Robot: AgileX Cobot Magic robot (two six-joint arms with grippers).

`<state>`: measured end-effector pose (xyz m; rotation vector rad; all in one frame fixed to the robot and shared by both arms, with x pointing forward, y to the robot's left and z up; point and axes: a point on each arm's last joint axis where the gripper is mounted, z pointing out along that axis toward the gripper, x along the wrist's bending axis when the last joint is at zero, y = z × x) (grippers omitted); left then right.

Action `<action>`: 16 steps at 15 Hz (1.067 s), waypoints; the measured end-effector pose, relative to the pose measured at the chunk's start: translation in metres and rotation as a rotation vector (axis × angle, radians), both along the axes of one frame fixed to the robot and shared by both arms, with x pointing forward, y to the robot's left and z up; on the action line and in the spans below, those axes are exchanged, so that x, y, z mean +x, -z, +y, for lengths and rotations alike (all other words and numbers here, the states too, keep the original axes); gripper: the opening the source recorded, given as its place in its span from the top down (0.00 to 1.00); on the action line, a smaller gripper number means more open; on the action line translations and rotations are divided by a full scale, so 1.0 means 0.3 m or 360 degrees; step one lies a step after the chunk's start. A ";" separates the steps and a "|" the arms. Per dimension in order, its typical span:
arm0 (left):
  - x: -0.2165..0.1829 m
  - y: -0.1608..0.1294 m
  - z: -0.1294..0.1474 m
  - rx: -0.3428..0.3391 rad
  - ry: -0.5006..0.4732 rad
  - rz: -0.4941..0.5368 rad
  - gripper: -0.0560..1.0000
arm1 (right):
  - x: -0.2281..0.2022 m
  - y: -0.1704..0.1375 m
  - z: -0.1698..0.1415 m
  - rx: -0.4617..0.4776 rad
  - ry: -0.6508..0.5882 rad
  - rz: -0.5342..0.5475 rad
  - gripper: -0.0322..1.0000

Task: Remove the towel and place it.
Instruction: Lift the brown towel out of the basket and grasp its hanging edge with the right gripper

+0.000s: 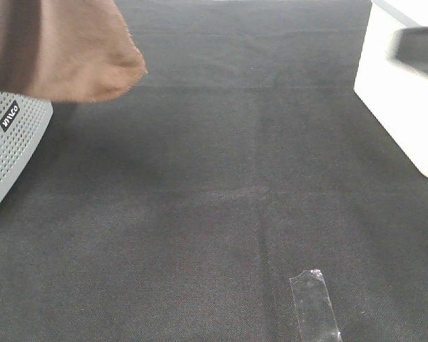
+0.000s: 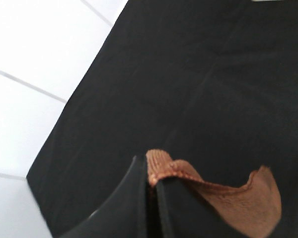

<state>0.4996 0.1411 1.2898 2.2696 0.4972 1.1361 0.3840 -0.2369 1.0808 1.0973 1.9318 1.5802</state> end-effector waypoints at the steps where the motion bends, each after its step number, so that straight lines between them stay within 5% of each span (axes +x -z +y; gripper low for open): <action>1: 0.004 0.009 -0.034 -0.0002 0.0045 -0.0011 0.95 | 0.045 0.004 0.031 0.0048 -0.0181 -0.0023 0.28; 3: 0.002 0.015 -0.095 -0.0041 0.0126 -0.0055 0.95 | 0.137 -0.021 0.083 0.0220 -0.0504 -0.0120 0.28; 6: 0.010 0.010 -0.123 -0.0201 0.0110 -0.0072 0.95 | 0.292 0.033 0.141 0.0354 -0.0756 -0.0020 0.28; 11: 0.010 0.005 -0.127 -0.0268 0.0101 -0.0070 0.95 | 0.405 0.131 0.346 0.0162 -0.0923 0.0048 0.25; 16: 0.009 0.003 -0.132 -0.0300 0.0112 -0.0067 0.95 | 0.481 0.205 0.475 0.0122 -0.1035 0.0103 0.25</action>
